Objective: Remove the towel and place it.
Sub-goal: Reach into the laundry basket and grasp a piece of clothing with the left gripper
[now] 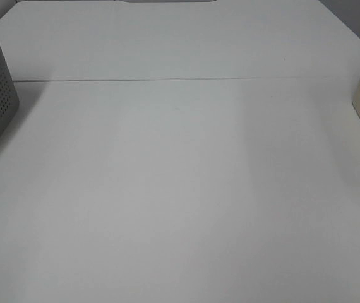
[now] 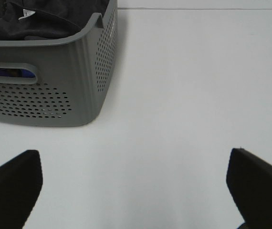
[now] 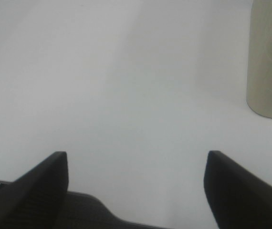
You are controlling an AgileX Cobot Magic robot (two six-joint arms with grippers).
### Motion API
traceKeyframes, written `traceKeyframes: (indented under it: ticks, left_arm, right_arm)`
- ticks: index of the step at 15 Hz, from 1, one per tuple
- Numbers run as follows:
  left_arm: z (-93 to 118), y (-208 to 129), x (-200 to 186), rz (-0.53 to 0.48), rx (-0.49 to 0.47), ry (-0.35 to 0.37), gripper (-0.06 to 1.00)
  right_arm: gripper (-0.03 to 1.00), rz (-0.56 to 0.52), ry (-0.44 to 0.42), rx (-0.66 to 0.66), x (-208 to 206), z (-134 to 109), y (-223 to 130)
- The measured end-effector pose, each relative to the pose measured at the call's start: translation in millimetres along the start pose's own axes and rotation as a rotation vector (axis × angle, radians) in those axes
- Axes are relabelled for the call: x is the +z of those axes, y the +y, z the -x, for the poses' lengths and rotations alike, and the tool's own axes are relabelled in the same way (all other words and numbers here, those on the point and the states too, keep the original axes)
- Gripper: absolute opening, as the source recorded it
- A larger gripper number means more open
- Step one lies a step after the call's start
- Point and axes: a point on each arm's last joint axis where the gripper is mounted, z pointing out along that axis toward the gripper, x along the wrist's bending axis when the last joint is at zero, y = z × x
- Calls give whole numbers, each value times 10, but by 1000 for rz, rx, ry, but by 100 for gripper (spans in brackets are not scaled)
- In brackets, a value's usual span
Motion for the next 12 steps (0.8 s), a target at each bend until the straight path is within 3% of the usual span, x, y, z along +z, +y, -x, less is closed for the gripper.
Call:
traceKeyframes:
  ticks: [12]
  left_arm:
    - [0, 0, 0, 0, 0, 0, 99]
  right_arm:
    - [76, 0, 0, 0, 0, 0, 0]
